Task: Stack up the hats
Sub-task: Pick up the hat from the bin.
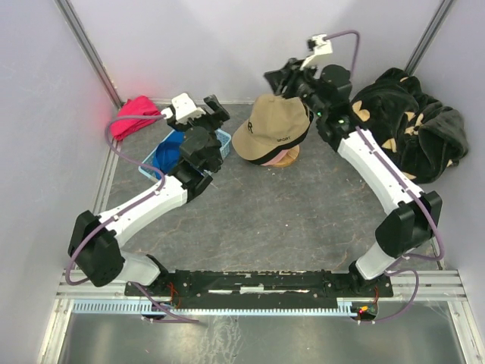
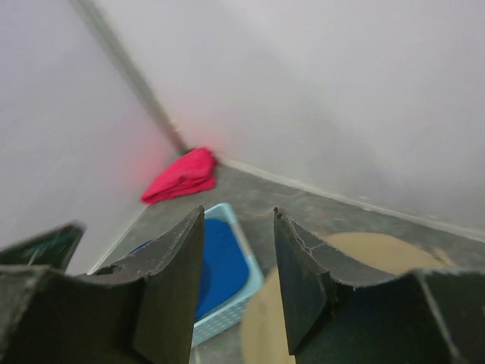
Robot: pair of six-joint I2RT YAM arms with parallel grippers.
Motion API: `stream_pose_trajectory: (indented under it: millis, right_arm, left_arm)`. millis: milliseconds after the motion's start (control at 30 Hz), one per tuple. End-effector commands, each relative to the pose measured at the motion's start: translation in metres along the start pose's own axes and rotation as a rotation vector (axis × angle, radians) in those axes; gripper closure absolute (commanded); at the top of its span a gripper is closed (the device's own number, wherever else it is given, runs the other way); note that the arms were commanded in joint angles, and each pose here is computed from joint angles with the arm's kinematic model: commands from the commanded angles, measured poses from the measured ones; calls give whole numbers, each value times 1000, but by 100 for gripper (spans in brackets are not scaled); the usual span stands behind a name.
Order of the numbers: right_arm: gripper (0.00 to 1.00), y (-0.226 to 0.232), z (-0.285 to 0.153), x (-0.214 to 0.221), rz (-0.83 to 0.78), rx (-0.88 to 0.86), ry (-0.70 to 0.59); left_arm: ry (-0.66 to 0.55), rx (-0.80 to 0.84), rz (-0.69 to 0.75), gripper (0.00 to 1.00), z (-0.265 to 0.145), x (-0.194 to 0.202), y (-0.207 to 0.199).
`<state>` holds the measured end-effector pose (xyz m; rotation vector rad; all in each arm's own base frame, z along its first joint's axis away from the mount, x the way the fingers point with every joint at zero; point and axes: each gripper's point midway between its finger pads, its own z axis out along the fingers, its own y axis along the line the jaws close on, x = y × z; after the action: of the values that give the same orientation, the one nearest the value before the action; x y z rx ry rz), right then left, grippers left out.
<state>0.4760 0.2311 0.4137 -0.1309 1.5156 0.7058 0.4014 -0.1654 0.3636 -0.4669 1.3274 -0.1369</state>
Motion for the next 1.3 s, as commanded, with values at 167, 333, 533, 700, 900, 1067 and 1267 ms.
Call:
stream_pose_trajectory:
  millis: [167, 333, 533, 700, 900, 1067, 1267]
  right_arm:
    - [50, 131, 5, 85, -161, -271, 197]
    - [50, 169, 11, 161, -190, -344, 311]
    - [50, 197, 10, 241, -215, -437, 452]
    - [50, 210, 3, 298, -244, -493, 549]
    - [50, 217, 1, 334, -287, -537, 594]
    - [50, 228, 0, 354, -321, -590, 614]
    - [47, 236, 0, 371, -356, -637, 632]
  left_arm:
    - [-105, -308, -33, 8, -7, -82, 42]
    - [-148, -362, -58, 4, -15, -106, 55]
    - [-176, -353, -66, 3, -21, -126, 65]
    - [-186, -339, -69, 2, -22, -132, 66]
    - [-190, -334, -67, 1, -22, -132, 69]
    - [-187, -347, -63, 0, -22, -129, 74]
    - [-184, -350, -75, 0, -23, -132, 79]
